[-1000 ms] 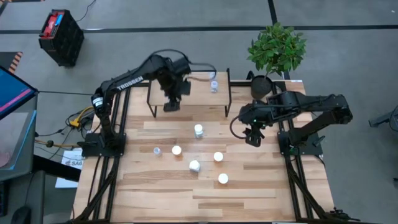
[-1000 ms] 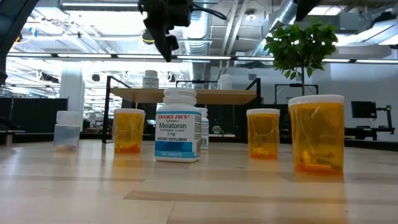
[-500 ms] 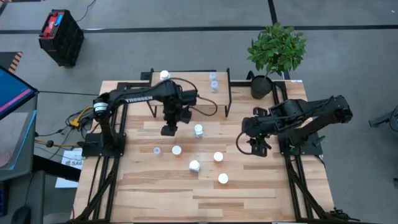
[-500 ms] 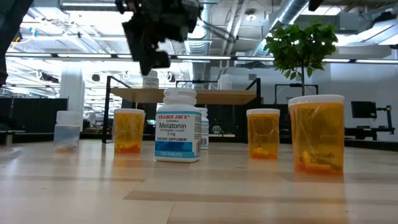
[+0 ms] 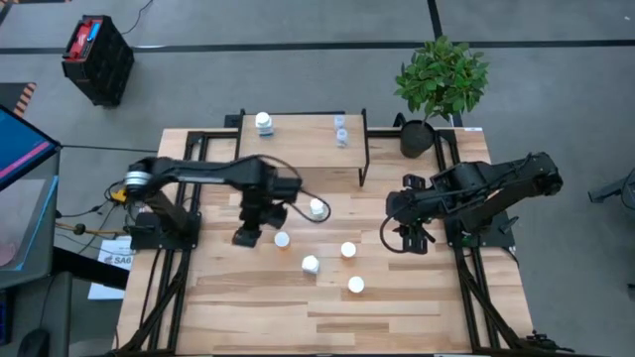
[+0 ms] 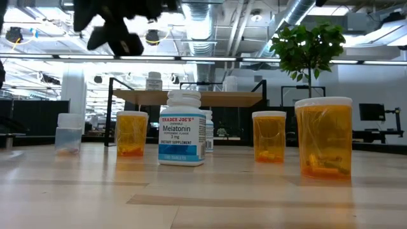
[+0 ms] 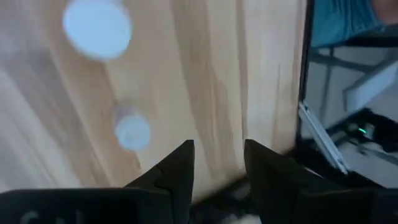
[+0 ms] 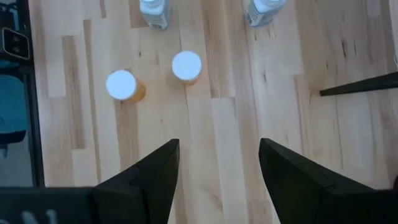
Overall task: Pick and place medicine bottles onto shelf by color
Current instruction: Put the bottom white pill bottle on the shelf aligned with the other white pill bottle
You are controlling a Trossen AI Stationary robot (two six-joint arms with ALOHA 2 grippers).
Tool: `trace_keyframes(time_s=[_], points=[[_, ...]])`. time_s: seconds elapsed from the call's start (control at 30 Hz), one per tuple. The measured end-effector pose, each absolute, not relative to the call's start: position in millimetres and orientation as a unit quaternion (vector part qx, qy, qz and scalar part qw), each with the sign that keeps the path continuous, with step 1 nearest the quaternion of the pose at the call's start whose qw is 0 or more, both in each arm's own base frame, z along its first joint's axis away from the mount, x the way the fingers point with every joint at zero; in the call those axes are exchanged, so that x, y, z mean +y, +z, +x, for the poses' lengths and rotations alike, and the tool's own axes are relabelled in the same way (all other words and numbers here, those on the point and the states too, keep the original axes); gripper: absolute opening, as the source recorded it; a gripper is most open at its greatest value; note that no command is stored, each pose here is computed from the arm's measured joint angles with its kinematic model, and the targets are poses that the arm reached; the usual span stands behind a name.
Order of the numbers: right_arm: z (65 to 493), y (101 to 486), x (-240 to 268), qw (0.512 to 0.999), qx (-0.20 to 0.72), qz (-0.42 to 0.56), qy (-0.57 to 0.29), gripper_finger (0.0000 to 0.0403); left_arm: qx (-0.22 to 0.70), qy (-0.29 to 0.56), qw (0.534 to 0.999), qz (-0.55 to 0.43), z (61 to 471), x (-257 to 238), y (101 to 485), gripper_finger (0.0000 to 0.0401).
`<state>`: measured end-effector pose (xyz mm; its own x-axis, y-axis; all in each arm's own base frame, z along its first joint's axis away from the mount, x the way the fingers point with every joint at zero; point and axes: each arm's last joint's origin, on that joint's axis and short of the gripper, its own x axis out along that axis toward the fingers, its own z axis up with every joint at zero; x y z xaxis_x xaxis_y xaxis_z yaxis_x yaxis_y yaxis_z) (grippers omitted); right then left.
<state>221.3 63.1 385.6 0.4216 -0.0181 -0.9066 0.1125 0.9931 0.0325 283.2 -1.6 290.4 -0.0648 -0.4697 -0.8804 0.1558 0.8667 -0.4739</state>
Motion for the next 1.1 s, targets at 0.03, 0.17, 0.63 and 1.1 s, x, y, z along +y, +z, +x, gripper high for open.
trace_keyframes(time_s=[0.03, 0.17, 0.63, 1.1], points=[[221.8, 385.7, 63.2, 0.843, 0.534, 0.045, -0.039, 0.0244, 0.674, -0.236, 0.692, -0.104, 277.9, -6.5, 292.4, 0.0124], [223.2, 386.4, 63.6, 0.847, 0.528, 0.047, -0.037, 0.0244, 0.583, -0.204, 0.786, -0.041, 262.6, -19.9, 290.9, 0.0123], [229.5, 389.7, 65.0, 0.865, 0.497, 0.058, -0.03, 0.0244, 0.358, -0.174, 0.916, 0.047, 265.0, -38.1, 268.2, 0.0184], [229.6, 389.8, 65.1, 0.866, 0.497, 0.056, -0.029, 0.0244, 0.4, -0.181, 0.891, 0.116, 312.1, -72.6, 209.1, 0.0317]])
